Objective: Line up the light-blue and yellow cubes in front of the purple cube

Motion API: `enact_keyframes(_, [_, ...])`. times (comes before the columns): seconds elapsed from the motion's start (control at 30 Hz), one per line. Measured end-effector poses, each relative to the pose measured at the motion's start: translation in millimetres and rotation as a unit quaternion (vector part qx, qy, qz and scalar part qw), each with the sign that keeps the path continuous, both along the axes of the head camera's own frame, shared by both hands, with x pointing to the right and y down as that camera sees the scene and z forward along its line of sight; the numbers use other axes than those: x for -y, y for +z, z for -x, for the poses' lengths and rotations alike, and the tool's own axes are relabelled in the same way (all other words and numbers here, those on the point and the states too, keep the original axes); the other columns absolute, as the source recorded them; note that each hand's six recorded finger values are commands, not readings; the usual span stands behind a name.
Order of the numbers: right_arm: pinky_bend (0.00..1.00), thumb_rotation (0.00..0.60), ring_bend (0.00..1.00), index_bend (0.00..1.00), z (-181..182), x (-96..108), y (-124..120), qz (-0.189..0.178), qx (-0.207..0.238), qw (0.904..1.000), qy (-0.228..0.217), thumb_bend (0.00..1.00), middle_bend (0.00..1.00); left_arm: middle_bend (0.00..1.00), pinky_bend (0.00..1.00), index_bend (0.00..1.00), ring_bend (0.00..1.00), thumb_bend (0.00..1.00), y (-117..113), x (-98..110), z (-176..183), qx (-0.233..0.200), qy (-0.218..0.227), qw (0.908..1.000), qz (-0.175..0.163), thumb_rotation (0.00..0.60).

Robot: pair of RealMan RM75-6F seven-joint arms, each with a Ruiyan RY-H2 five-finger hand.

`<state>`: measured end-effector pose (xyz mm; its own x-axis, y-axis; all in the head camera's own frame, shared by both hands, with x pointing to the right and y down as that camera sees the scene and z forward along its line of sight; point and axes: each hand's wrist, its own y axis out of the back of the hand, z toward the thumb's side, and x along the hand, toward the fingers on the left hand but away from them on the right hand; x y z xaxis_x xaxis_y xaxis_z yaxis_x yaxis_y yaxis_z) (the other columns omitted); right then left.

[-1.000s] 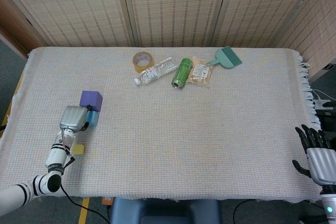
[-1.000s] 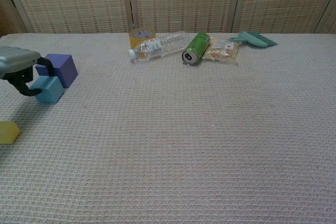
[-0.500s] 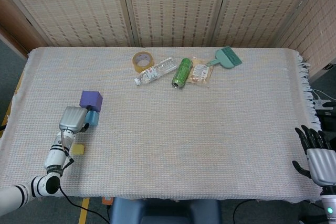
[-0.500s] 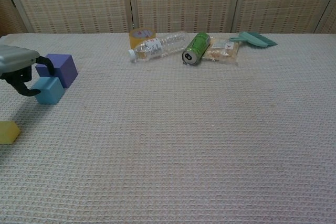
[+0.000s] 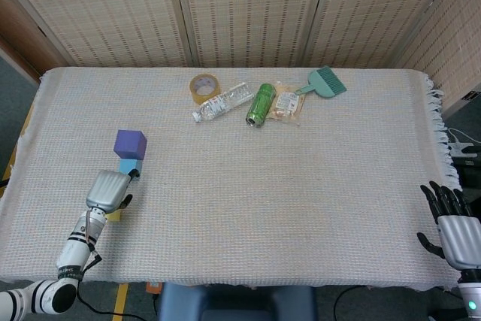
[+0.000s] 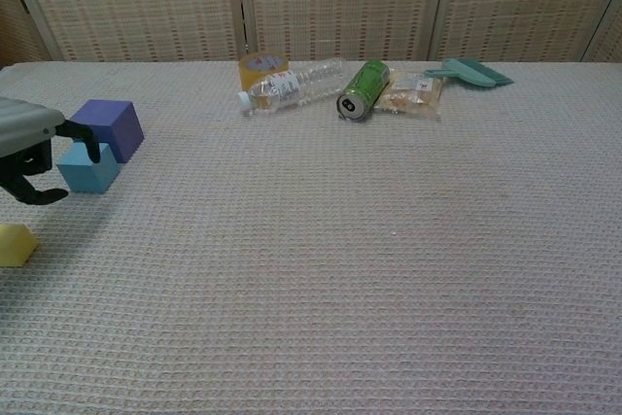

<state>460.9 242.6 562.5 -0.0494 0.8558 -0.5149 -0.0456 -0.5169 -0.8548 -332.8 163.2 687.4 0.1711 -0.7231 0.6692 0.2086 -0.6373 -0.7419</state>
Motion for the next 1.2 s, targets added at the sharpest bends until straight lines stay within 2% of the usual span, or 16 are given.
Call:
enact_keyframes(0.13, [0.0, 0.6, 0.0, 0.0, 0, -1, -3, -0.004, 0.002, 1.0, -0.001, 0.0, 0.0, 1.0, 1.0, 0.22, 1.0, 0.36, 4, -8, -1, 0.003, 0.002, 0.9998, 0.019, 0.6])
enact_keyframes(0.5, [0.0, 0.6, 0.0, 0.0, -2, -3, -6, -0.008, 0.005, 0.9999, 0.002, 0.0, 0.0, 1.0, 1.0, 0.19, 1.0, 0.38, 12, -14, 15, 0.033, -0.018, 0.9977, 0.056, 0.6])
enact_keyframes(0.9, [0.0, 0.6, 0.0, 0.0, 1, -2, -5, -0.012, 0.013, 0.9998, 0.0, 0.0, 0.0, 1.0, 1.0, 0.19, 1.0, 0.39, 15, -12, 34, 0.049, -0.05, 0.9949, 0.072, 0.6])
enact_keyframes(1.2, [0.0, 0.6, 0.0, 0.0, -1, -2, -2, -0.007, 0.013, 0.9999, 0.004, 0.0, 0.0, 1.0, 1.0, 0.19, 1.0, 0.39, 24, -7, 42, 0.059, -0.054, 0.9936, 0.08, 0.6])
